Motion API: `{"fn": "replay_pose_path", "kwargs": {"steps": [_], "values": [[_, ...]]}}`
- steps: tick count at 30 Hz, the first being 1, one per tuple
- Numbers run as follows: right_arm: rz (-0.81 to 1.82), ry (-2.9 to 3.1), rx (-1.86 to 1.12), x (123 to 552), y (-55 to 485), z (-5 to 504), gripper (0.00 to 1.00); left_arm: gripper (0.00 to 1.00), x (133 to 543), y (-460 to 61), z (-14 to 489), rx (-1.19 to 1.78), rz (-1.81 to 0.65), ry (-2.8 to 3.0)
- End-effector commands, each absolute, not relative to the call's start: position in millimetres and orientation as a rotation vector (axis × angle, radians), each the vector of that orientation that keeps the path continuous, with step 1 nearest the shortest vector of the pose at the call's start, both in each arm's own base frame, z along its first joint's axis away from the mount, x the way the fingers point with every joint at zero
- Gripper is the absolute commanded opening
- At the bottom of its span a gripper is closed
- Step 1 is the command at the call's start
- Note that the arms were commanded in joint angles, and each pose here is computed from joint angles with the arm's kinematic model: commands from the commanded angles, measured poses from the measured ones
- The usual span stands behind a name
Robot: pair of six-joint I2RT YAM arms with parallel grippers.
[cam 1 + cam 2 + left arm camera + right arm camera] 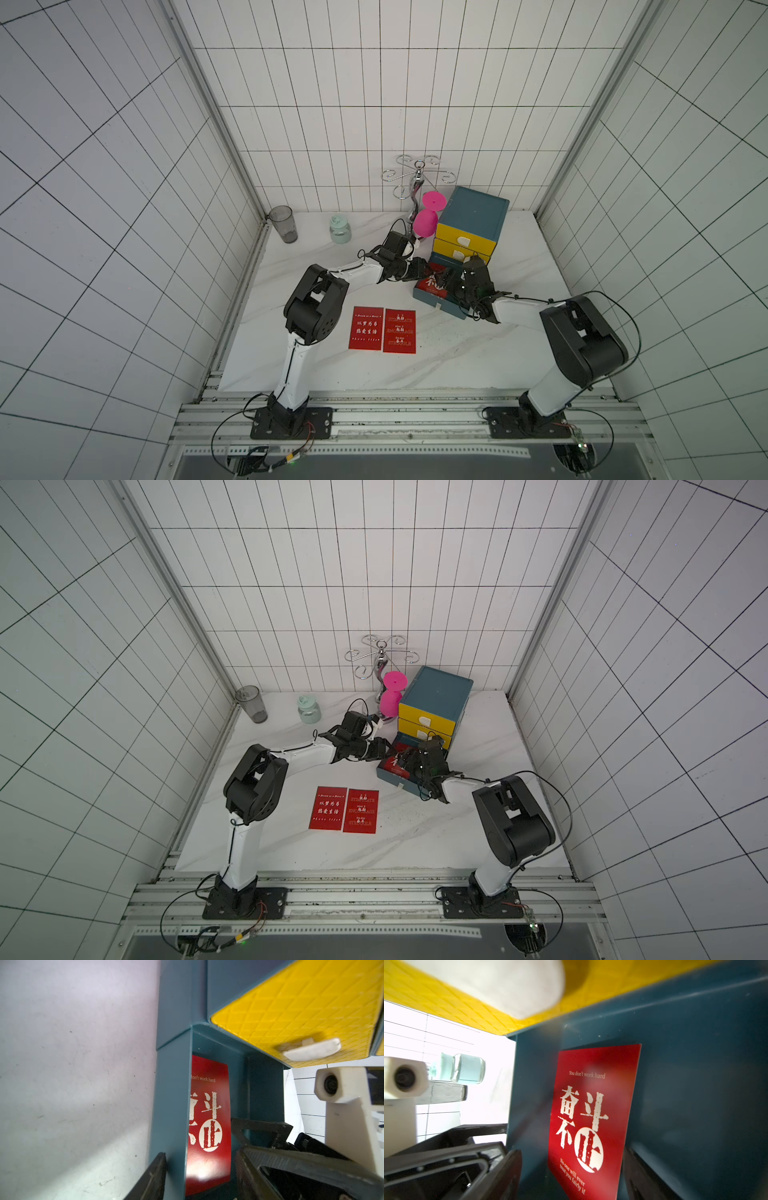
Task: Take the postcards out of the drawer
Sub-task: Pick up the postcard from the drawer.
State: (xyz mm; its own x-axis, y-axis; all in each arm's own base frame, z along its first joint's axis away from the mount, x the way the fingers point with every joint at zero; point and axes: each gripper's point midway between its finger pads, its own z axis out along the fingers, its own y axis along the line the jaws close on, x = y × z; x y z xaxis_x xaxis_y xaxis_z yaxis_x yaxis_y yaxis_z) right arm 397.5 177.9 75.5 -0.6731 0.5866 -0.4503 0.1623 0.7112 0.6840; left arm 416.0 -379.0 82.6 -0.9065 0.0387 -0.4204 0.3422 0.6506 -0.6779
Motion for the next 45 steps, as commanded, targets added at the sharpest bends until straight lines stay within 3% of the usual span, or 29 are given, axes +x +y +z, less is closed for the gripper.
{"fn": "replay_pose_path", "kwargs": {"steps": [1, 15, 30, 45], "values": [[0.847, 2.187, 0.57, 397.2, 172.8, 87.0, 0.78, 0.53, 419.1, -390.4, 85.6, 0.329, -1.158, 2.472], [0.889, 2.126, 0.621, 398.8, 163.4, 95.3, 0.74, 0.53, 420.7, -391.8, 85.9, 0.317, -1.162, 2.472], [0.901, 2.188, 0.689, 400.0, 164.0, 62.9, 0.51, 0.53, 424.4, -394.9, 94.8, 0.299, -1.184, 2.451], [0.896, 2.147, 0.677, 400.3, 157.3, 82.8, 0.02, 0.53, 427.0, -393.5, 113.0, 0.285, -1.19, 2.415]]}}
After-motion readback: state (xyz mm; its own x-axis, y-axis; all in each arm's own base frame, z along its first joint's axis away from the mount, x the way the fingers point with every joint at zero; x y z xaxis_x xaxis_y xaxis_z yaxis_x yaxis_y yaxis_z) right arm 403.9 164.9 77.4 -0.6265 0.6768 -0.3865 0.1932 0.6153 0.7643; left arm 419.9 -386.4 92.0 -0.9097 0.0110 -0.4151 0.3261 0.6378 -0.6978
